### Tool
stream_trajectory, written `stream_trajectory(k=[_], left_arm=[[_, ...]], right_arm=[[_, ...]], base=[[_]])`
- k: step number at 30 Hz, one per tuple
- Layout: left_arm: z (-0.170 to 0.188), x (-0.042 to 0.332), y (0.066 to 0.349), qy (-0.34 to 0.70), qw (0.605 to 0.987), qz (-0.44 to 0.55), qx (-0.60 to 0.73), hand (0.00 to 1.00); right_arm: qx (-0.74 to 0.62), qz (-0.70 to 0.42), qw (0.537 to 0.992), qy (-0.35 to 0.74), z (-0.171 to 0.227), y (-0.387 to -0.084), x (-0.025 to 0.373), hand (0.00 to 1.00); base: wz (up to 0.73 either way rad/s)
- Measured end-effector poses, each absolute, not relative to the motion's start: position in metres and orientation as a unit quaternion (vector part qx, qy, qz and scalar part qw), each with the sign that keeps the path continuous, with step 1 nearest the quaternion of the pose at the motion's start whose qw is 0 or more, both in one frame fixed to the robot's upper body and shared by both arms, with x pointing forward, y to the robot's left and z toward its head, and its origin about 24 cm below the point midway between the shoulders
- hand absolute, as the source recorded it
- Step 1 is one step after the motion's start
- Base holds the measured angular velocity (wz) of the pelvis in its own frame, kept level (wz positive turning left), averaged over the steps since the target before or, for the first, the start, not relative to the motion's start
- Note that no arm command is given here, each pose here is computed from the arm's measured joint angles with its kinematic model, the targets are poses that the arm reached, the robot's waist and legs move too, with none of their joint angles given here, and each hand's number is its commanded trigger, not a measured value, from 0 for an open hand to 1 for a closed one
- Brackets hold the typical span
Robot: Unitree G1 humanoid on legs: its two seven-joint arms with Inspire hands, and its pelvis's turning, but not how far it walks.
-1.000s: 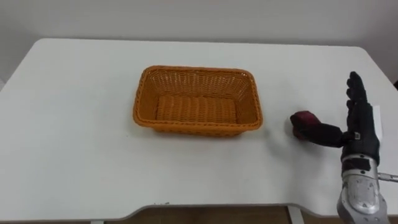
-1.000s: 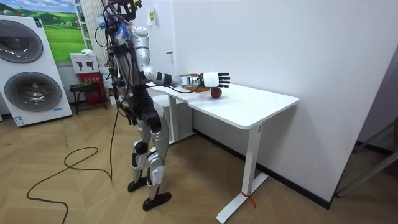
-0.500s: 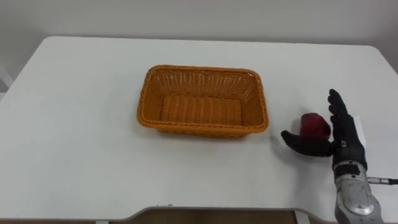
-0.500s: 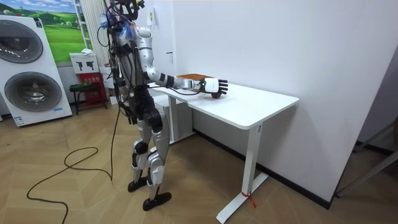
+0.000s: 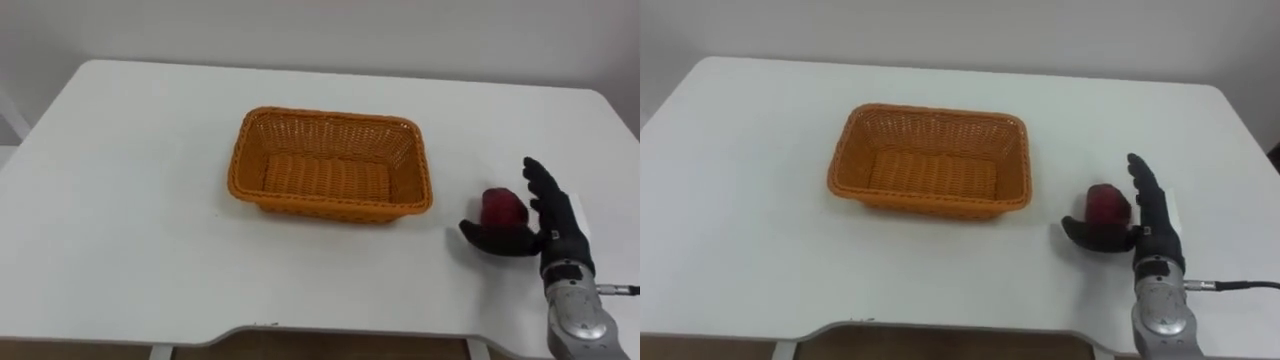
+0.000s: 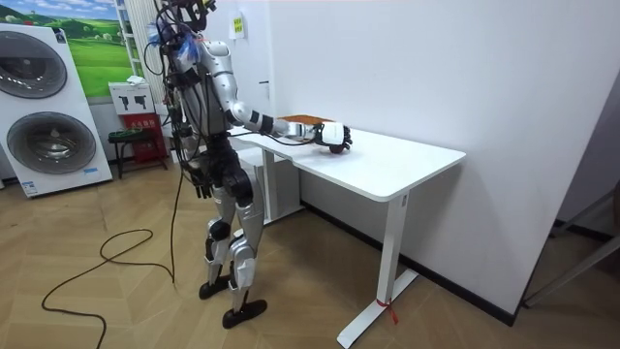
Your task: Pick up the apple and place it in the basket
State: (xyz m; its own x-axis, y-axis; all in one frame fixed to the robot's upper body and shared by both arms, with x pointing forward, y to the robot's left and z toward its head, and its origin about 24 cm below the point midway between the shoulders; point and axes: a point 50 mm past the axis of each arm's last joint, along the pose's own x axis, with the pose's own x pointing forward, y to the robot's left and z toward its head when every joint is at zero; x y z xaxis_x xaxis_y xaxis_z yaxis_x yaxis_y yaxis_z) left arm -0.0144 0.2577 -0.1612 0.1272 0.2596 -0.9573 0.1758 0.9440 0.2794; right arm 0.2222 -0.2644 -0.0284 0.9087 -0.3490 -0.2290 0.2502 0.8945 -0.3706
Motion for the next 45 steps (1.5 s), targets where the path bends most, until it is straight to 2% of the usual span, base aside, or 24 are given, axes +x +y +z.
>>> stream_trajectory(k=[29,45], left_arm=[[-0.16,-0.01,0.261,0.657,0.733,0.023,0.177,0.0],[-0.161,-0.01,0.261,0.656,0.732,0.032,0.182,0.0]], right_arm=[[-0.19,-0.144,0.956,0.17,-0.034,-0.271,0.229,1.0],[-0.197,-0.16,0.967,0.009,0.032,-0.252,0.252,1.0]], base=[[0.03],[0.0]])
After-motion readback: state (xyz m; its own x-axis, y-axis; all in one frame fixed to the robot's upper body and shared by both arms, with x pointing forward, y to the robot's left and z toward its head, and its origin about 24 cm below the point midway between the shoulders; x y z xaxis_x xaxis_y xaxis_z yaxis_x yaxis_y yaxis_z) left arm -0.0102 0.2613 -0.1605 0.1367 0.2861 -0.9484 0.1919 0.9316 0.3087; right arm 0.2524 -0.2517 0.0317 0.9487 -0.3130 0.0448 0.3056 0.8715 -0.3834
